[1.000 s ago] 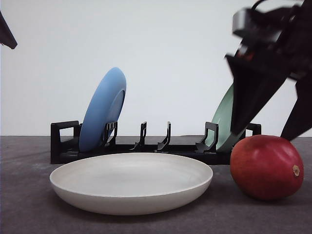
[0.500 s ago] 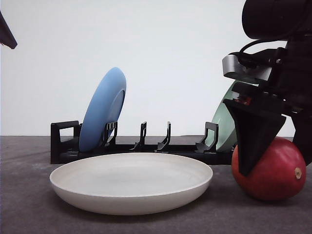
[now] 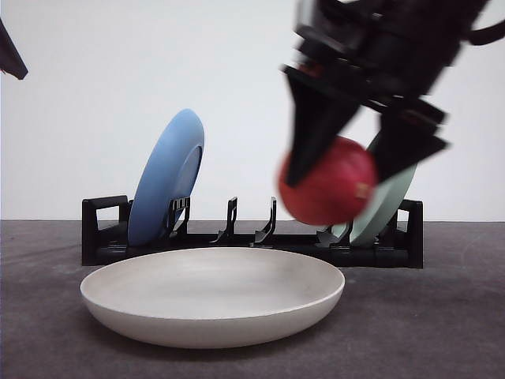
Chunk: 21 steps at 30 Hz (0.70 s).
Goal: Place pomegranate in white plate
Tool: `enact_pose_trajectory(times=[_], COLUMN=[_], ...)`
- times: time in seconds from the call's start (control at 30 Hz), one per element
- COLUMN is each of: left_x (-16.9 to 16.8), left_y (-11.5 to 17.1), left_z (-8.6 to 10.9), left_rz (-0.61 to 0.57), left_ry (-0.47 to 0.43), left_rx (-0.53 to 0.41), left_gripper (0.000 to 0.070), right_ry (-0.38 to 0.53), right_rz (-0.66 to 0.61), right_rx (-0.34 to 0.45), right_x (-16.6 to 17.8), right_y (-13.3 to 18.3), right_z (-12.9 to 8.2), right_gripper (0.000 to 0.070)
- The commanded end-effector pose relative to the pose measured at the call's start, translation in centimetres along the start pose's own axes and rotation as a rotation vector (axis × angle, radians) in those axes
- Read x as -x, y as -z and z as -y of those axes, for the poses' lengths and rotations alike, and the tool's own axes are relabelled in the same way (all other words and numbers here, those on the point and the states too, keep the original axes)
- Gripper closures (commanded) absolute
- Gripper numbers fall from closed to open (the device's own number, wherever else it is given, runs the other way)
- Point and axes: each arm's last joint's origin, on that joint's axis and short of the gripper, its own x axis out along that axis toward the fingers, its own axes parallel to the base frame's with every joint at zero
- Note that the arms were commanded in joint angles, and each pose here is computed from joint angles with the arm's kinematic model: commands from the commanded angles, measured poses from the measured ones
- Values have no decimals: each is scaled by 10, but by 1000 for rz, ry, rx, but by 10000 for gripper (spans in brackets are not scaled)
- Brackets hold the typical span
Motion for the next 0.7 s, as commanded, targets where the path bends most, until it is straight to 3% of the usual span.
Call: enact_pose_trajectory(times=[0.0,0.33,0.67], left_x=[-1,-1,-1], left_y=[-1,-1,-1], left_z=[0,0,0], left_rz=[4,5,5], left_ry=[7,7,7], left_rx=[-1,-2,-2], left_gripper=[265,265,265], right_ry=[-25,-90,-76], right_rz=[14,29,-14], right_rx=[44,125,113], right_x=[-10,-57,-79], right_y=[-4,-3,3], right_z=[-9,-35,-33], right_gripper=[180,179,179])
